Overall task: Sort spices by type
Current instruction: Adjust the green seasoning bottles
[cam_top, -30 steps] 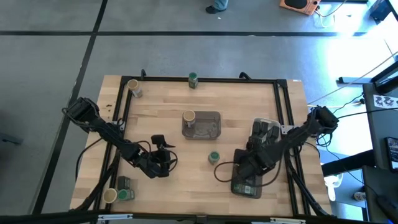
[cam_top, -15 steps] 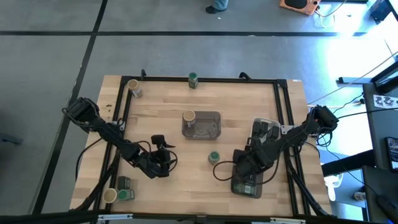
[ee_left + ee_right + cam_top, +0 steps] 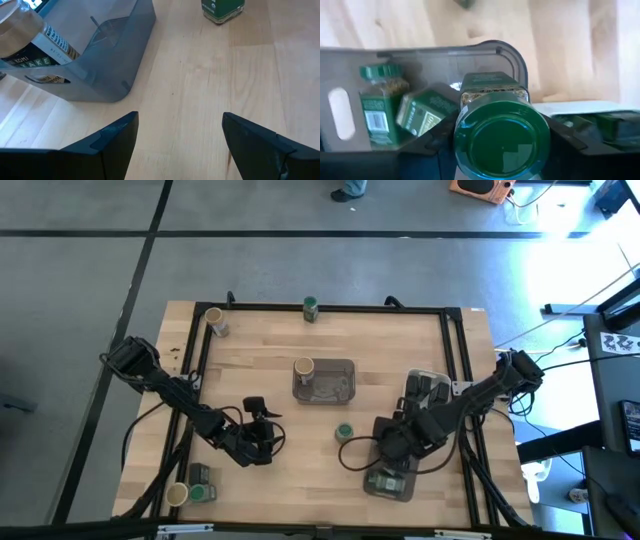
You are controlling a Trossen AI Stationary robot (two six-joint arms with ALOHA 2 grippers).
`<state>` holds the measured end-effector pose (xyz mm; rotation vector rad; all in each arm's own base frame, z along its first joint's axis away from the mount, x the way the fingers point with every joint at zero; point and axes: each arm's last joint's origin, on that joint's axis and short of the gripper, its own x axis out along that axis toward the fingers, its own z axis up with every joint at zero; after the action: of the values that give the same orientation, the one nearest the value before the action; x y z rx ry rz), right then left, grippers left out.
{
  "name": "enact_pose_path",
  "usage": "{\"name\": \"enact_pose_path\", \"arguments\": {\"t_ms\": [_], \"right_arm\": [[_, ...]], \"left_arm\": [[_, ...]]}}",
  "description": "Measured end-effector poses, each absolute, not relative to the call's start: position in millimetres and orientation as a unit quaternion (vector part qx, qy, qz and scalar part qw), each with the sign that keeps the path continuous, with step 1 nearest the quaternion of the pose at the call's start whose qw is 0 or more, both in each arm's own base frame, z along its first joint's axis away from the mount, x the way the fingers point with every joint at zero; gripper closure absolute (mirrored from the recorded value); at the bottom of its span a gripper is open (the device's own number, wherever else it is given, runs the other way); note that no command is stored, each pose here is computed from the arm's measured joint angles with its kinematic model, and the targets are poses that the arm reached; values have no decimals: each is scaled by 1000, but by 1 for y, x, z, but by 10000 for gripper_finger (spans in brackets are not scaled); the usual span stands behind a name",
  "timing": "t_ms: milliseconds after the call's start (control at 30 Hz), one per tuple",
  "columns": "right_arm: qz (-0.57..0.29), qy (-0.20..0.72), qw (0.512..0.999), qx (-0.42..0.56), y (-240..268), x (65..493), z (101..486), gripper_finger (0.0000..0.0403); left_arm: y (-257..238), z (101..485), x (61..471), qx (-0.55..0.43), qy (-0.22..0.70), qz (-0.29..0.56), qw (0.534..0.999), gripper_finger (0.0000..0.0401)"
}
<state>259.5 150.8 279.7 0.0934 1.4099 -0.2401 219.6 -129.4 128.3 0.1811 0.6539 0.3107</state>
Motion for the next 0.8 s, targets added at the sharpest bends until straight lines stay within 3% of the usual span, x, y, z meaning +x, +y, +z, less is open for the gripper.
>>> {"name": "enact_pose_path", "arguments": {"t_ms": [233,800], "right_arm": [[-133,658,741,26,143,257,266,197],[-118,631,766,22,143,257,215,188]], "left_arm": [[-129,128,220,88,319,152,931,116],[-129,128,220,89,319,152,931,116]]}}
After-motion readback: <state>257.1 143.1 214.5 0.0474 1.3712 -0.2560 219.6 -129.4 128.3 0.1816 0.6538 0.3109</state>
